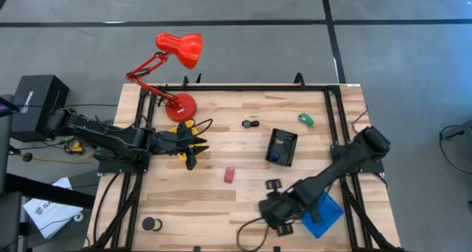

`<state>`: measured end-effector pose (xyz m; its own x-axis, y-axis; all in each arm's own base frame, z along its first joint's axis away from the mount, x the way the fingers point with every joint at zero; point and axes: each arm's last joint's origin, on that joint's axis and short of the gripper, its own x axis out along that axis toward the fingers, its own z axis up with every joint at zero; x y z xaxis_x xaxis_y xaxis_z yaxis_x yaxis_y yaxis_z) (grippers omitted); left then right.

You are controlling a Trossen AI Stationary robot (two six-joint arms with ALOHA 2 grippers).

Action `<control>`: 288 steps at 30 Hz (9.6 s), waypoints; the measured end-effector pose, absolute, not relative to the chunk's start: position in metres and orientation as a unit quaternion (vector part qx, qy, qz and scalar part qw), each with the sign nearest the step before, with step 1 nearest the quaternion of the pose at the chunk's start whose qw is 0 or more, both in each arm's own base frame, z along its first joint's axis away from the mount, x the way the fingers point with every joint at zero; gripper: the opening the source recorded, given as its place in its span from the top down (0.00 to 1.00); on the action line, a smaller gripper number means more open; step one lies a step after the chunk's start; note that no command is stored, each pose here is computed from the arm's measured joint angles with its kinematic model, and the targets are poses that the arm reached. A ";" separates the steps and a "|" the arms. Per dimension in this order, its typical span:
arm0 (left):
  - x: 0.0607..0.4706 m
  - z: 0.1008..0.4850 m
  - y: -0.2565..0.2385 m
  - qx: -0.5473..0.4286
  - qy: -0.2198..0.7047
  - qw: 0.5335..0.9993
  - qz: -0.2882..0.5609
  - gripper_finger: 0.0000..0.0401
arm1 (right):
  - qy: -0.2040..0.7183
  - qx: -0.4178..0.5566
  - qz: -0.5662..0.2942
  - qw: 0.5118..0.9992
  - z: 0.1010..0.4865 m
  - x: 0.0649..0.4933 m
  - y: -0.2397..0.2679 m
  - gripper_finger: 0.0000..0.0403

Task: Pick & Place Office items
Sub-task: Put the black digital timer into the blue bin, then put the green wristwatch into the yellow bin

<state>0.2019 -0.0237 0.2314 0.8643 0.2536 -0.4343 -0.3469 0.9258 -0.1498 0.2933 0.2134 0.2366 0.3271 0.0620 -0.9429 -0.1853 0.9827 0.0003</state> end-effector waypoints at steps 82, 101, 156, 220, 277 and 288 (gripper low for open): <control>0.203 0.234 -0.024 -0.118 0.194 0.961 0.155 0.71 | 0.592 -0.036 -0.061 0.803 0.262 0.175 0.164 0.41; 0.203 0.234 -0.024 -0.119 0.192 0.962 0.154 0.71 | 0.482 0.145 -0.376 0.778 0.232 0.136 0.000 0.41; 0.199 0.215 -0.023 -0.140 0.188 0.959 0.159 0.71 | 0.631 0.130 -0.439 0.626 0.145 0.171 -0.125 0.77; 0.200 0.216 -0.025 -0.183 0.163 0.957 0.158 0.71 | 0.378 -0.023 -0.263 0.887 0.285 0.161 -0.004 0.96; 0.208 0.240 -0.017 -0.123 0.051 0.981 0.145 0.71 | 0.105 -0.010 -0.038 0.994 0.235 0.256 -0.046 0.96; 0.220 0.234 -0.019 -0.124 0.042 0.981 0.144 0.71 | 0.098 -0.005 0.039 0.994 0.235 0.322 -0.033 0.96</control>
<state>0.2196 -0.0186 0.2338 0.9551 0.2715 -0.1187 -0.2925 0.9280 -0.2308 0.3216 -0.0331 0.2349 0.9779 0.0760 -0.1946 -0.0780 0.9970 -0.0025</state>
